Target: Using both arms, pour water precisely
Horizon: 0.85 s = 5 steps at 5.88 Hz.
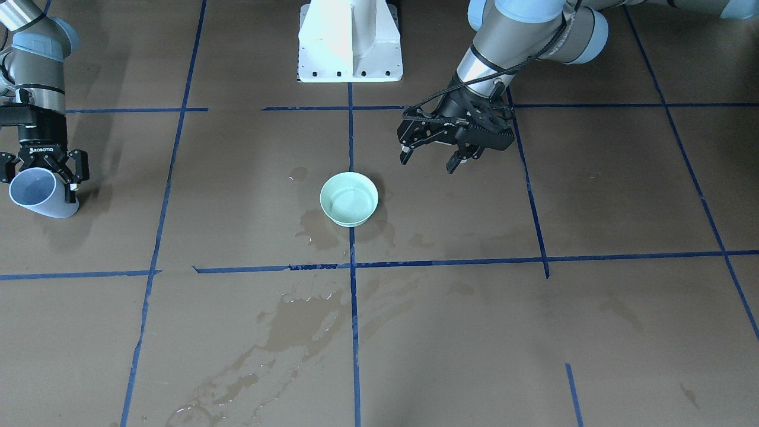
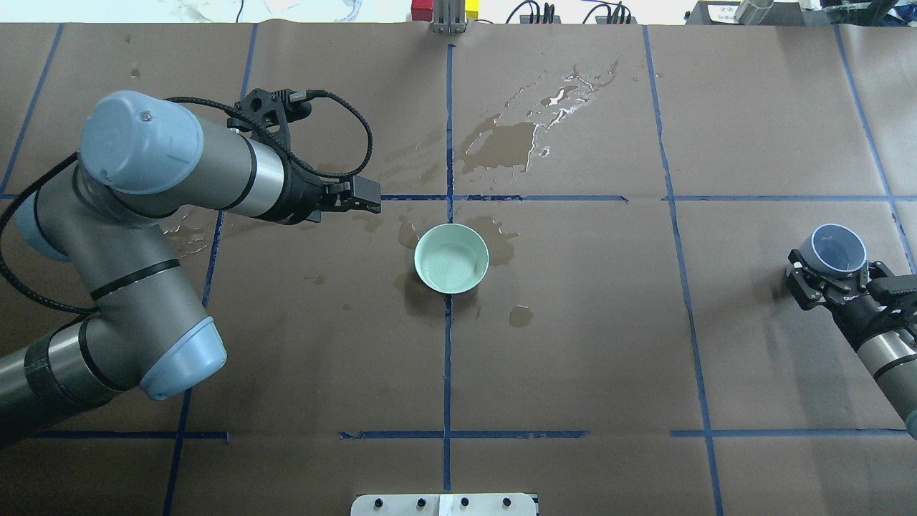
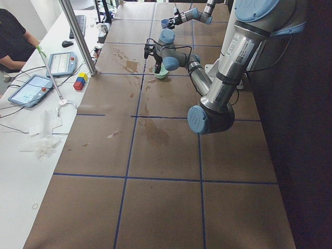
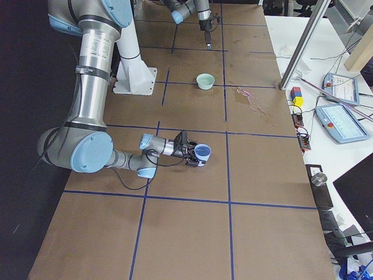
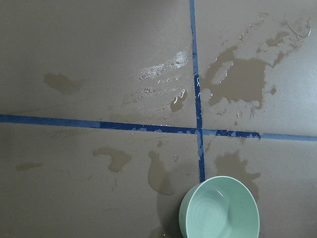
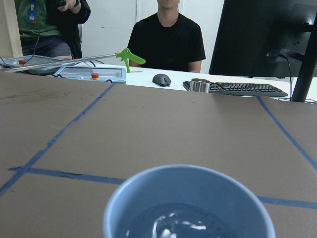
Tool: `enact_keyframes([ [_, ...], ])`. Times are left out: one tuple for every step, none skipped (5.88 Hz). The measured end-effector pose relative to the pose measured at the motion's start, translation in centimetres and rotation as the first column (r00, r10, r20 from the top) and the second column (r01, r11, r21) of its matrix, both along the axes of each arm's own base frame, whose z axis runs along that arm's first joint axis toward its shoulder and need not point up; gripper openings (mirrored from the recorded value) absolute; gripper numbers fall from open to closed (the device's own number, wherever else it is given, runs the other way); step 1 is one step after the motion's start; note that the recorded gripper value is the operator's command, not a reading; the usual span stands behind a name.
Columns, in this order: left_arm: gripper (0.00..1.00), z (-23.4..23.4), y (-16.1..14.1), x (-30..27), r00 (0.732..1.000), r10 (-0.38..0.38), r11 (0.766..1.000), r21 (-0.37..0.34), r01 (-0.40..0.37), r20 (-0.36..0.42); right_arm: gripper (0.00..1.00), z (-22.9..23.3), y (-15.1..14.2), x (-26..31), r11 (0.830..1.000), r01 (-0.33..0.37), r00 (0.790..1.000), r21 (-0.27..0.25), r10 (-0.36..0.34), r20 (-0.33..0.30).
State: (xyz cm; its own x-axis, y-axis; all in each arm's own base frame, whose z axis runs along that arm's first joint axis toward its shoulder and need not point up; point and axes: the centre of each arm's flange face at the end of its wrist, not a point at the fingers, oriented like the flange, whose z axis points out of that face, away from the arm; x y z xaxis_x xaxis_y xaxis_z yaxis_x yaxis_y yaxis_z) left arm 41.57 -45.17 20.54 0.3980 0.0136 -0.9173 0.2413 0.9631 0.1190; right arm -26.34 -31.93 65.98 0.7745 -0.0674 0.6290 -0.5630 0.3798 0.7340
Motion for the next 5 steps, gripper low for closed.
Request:
enact_keyframes([
  [1.00,0.0,0.0,0.0,1.000,0.000,1.000,0.000,0.000,0.000,0.31,-0.6,-0.2,0.1,1.000,0.001,1.000,0.005,-0.001,0.004],
  [1.00,0.0,0.0,0.0,1.000,0.000,1.000,0.000,0.000,0.000,0.29,-2.1,-0.9,0.3,1.000,0.005,1.000,0.030,-0.005,-0.020],
  [1.00,0.0,0.0,0.0,1.000,0.001,1.000,0.000,-0.001,0.000,0.24,-3.9,-1.9,0.0,0.998,0.007,0.999,0.062,-0.004,-0.051],
  [1.00,0.2,0.0,0.0,1.000,0.001,1.000,-0.002,-0.001,0.002,0.22,-5.9,-3.4,-1.9,0.997,0.004,0.997,0.078,0.001,-0.071],
  [1.00,0.5,0.0,-0.1,1.000,0.001,1.000,-0.005,-0.001,0.006,0.22,-8.7,-4.9,-4.4,0.996,0.002,0.997,0.089,0.005,-0.077],
])
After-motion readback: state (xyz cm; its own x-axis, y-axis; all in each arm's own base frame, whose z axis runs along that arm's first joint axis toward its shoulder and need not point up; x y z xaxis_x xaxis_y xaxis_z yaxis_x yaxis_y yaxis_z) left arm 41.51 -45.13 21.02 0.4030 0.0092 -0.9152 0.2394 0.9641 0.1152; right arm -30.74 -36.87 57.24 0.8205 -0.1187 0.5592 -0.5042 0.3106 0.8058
